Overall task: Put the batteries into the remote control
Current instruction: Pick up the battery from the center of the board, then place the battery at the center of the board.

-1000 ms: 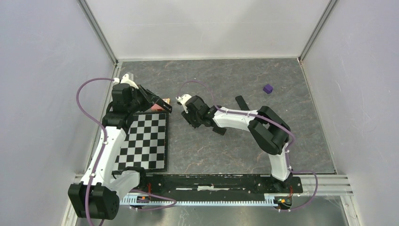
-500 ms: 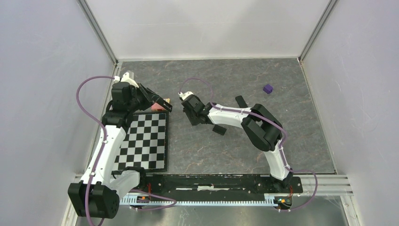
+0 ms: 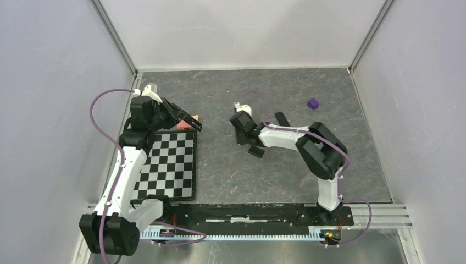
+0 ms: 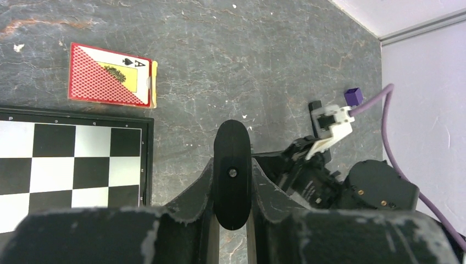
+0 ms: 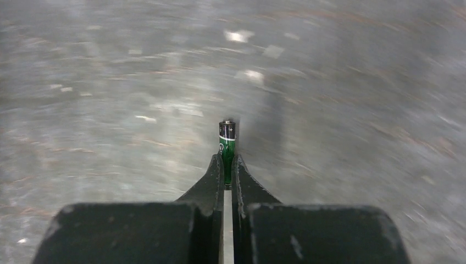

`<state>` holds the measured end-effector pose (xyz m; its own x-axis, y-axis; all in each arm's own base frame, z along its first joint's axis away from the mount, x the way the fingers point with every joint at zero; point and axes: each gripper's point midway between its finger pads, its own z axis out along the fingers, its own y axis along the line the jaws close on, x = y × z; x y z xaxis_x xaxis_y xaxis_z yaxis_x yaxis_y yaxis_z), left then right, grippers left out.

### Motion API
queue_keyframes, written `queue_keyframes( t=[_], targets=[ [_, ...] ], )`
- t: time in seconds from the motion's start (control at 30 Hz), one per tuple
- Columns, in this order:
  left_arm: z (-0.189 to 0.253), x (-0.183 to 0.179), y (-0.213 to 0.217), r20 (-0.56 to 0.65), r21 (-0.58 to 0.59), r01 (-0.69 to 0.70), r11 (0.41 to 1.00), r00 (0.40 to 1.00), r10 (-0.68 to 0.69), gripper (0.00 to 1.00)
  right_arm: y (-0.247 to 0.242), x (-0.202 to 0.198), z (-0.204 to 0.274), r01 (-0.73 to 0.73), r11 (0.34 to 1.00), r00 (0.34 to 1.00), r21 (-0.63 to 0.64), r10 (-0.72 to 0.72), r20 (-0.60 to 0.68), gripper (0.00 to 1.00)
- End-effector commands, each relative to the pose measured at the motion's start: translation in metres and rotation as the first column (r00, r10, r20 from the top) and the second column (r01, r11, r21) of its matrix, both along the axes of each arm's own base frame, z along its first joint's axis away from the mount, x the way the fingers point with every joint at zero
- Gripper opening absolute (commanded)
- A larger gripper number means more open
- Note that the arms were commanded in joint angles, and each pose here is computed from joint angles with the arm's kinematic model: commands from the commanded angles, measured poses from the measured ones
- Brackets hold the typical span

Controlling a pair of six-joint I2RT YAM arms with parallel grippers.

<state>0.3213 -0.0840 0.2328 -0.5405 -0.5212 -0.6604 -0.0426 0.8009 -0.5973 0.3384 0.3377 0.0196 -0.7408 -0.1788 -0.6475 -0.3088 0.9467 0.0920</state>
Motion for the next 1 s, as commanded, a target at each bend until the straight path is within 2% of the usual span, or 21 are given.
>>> queue_keyframes(
  t=[0.0, 0.13, 0.27, 0.43, 0.53, 0.6, 0.8, 0.9, 0.97],
  targets=[
    [0.028, -0.002, -0.005, 0.089, 0.008, 0.053, 0.999, 0.995, -0.053, 0.02, -0.056, 0.013, 0.018, 0.313, 0.946, 0.947, 0.085, -0.317, 0.045, 0.00],
    [0.028, -0.004, -0.006, 0.090, -0.005, 0.051, 0.999, 0.995, -0.050, 0.02, -0.075, 0.013, 0.032, 0.482, 0.867, 0.873, 0.126, -0.487, 0.017, 0.01],
    [0.028, -0.004, -0.008, 0.094, -0.018, 0.052, 0.999, 0.994, -0.050, 0.02, -0.092, 0.012, 0.023, 0.612, 0.777, 0.790, 0.143, -0.610, -0.063, 0.06],
    [0.028, -0.003, -0.009, 0.096, -0.026, 0.056, 0.998, 0.994, -0.053, 0.02, -0.110, 0.017, 0.000, 0.719, 0.682, 0.695, 0.133, -0.699, -0.169, 0.08],
    [0.026, -0.003, -0.009, 0.089, -0.026, 0.058, 0.998, 0.994, -0.056, 0.02, -0.114, 0.020, -0.004, 0.739, 0.662, 0.672, 0.125, -0.716, -0.189, 0.10],
    [0.025, -0.002, -0.009, 0.088, -0.025, 0.059, 0.998, 0.994, -0.057, 0.02, -0.114, 0.022, -0.002, 0.734, 0.667, 0.678, 0.126, -0.712, -0.179, 0.18],
    [0.024, 0.002, -0.009, 0.085, -0.019, 0.058, 0.998, 0.995, -0.056, 0.02, -0.121, 0.026, 0.019, 0.688, 0.714, 0.726, 0.131, -0.679, -0.110, 0.58],
    [0.024, 0.004, -0.009, 0.087, -0.015, 0.059, 0.998, 0.995, -0.058, 0.02, -0.129, 0.038, 0.048, 0.611, 0.778, 0.784, 0.147, -0.620, 0.020, 0.69],
    [0.024, 0.005, -0.009, 0.086, -0.014, 0.061, 0.998, 0.995, -0.060, 0.02, -0.123, 0.054, 0.076, 0.455, 0.876, 0.864, 0.158, -0.477, 0.159, 0.69]
  ],
)
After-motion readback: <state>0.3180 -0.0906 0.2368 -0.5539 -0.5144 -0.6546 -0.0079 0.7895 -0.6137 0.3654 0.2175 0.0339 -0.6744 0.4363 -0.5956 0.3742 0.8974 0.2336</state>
